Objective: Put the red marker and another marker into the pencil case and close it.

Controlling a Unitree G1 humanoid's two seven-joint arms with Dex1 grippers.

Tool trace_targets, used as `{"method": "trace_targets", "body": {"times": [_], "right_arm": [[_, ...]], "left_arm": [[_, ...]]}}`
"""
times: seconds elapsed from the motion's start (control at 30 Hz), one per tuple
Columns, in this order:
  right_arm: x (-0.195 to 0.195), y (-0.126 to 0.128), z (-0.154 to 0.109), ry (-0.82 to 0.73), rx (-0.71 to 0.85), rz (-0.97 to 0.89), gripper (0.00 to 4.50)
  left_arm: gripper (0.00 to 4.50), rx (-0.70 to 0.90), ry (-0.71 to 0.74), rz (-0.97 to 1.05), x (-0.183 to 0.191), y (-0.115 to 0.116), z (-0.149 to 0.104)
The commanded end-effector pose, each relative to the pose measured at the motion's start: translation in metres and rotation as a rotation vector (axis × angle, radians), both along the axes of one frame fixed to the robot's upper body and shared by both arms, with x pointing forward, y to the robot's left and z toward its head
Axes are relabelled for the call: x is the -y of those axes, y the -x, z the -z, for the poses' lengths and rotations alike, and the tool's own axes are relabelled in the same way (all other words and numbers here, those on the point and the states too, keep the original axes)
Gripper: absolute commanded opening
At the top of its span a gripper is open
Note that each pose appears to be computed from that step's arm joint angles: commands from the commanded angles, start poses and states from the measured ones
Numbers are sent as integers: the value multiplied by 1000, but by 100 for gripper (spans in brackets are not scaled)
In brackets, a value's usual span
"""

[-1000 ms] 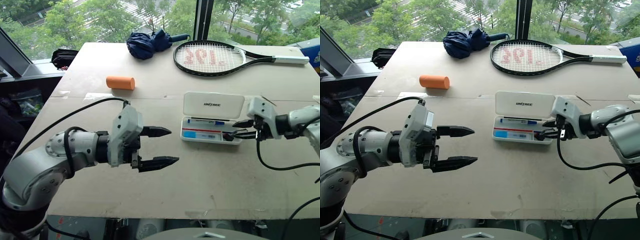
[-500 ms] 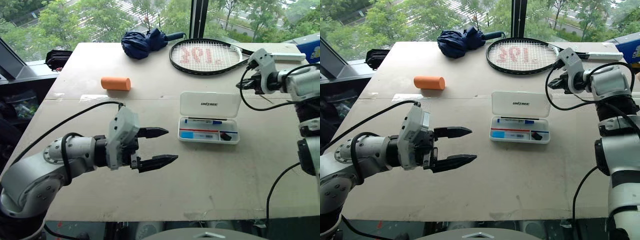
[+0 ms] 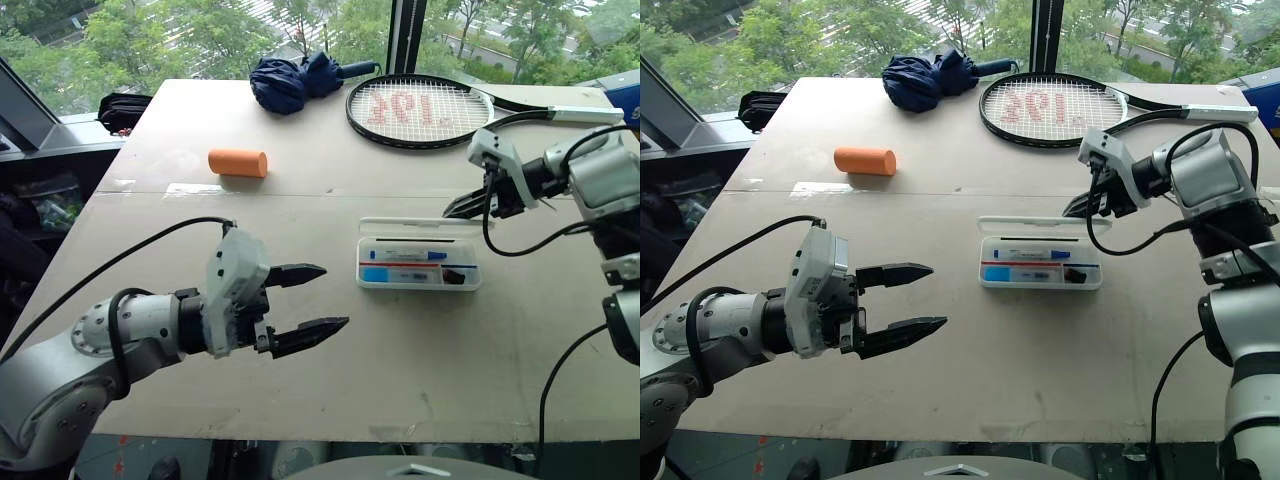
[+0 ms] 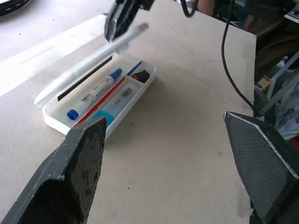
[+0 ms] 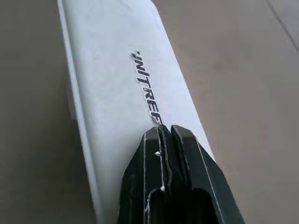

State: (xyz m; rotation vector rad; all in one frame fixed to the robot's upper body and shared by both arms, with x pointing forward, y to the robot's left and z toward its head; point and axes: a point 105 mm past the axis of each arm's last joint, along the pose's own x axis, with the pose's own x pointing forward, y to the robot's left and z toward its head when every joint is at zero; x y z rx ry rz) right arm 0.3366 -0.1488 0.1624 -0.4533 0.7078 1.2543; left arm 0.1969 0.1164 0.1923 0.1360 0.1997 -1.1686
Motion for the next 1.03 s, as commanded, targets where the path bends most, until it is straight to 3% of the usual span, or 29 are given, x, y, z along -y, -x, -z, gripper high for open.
{"method": "trace_targets", "body": {"times": [0.03,0.17,0.23,0.27,0.37,0.4,0.47,0.57,0.83,0.9,1.03], "right_arm": [[-11,17,14,16,15,-16,3],[-7,25,56,134,57,11,3],[-7,27,60,98,116,27,3],[-10,28,53,27,149,34,3],[-23,42,-5,-378,324,16,3],[-17,47,-21,-432,433,28,3],[-5,60,-29,-480,475,59,3],[17,79,-16,-404,498,112,72],[105,161,11,-247,485,388,439],[118,177,11,-215,489,432,439],[124,188,10,-202,492,457,439]], "left_arm": [[406,40,3,21,1,0,-7],[406,34,-2,29,0,-2,-6],[406,27,-2,30,-1,-2,-4],[406,25,-3,23,-1,-3,-3],[406,79,-20,-93,-10,-17,1],[406,146,19,-115,-10,-21,-2],[406,101,3,-91,-14,-17,8],[406,40,25,-98,-24,-15,16],[406,-100,-34,-142,-71,9,56],[406,-119,-50,-149,-76,13,62],[406,-138,-61,-135,-80,17,68]]}}
